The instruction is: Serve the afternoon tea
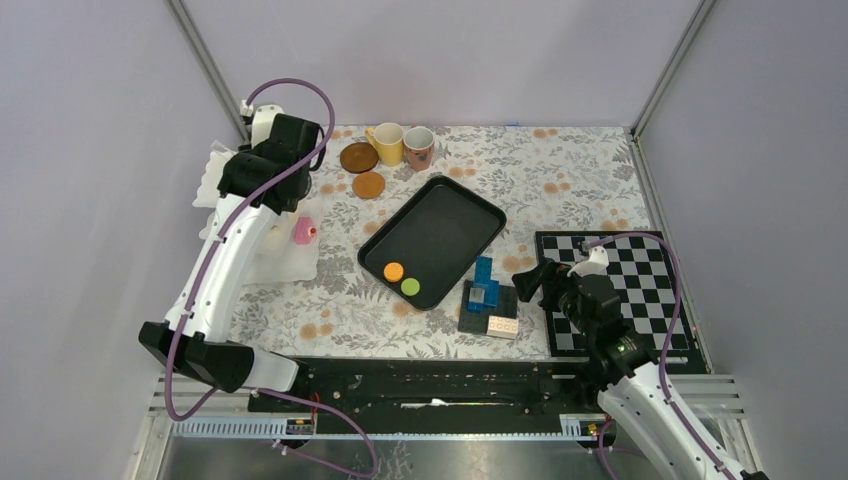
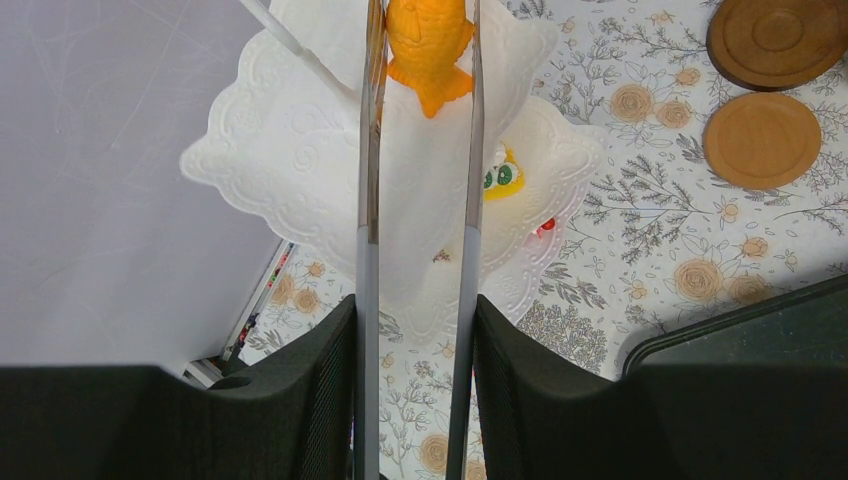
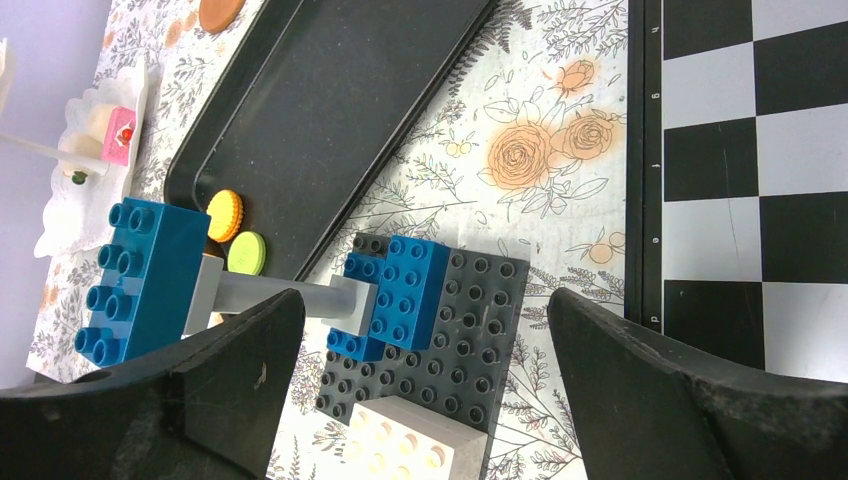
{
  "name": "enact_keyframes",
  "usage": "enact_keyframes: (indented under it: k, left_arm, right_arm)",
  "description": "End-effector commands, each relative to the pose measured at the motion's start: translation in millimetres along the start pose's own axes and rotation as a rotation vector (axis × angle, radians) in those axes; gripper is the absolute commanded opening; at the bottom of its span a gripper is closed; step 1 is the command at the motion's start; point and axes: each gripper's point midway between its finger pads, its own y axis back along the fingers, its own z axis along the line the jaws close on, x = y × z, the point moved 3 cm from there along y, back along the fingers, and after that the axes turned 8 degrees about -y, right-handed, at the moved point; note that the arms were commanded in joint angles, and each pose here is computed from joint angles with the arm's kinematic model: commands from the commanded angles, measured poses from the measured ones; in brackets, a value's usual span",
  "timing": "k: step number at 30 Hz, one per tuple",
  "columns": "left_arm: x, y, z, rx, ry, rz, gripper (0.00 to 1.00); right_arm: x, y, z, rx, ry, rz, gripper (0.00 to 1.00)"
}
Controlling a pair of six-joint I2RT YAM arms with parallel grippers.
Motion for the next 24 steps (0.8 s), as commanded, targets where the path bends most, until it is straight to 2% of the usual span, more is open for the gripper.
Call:
enact_keyframes:
  k: [1,9,14,21,24]
  left_arm:
    - [-11.5,4.4,9.1,-0.023,0.049,-0.047,0.42]
    - [-20.2,14.5,17.3,-0.017,0.076,-0.070,0.53]
    - [-30.0,24.3,17.1,0.037,0.102,-0.088,0.53]
    - [-54.2,60.9,-7.9,0.370,0.149,-0.155,0.53]
    - [-50.0,79.8,-30.6,0.579,0.123,-0.131,0.54]
  right_arm:
    - [-3.2,-1.6,4.8,-0.028,0.012,-0.020,0.98]
    - [-3.0,-2.6,4.9,-0.027,0.014,-0.017,0.98]
    - [-2.6,-2.5,4.4,-0.027,0.014,-0.017,0.98]
    - [-3.5,-2.5,4.8,-0.027,0.014,-0.021,0.98]
    - [-3.9,-2.3,4.5,-0.026,0.014,-0.024,0.98]
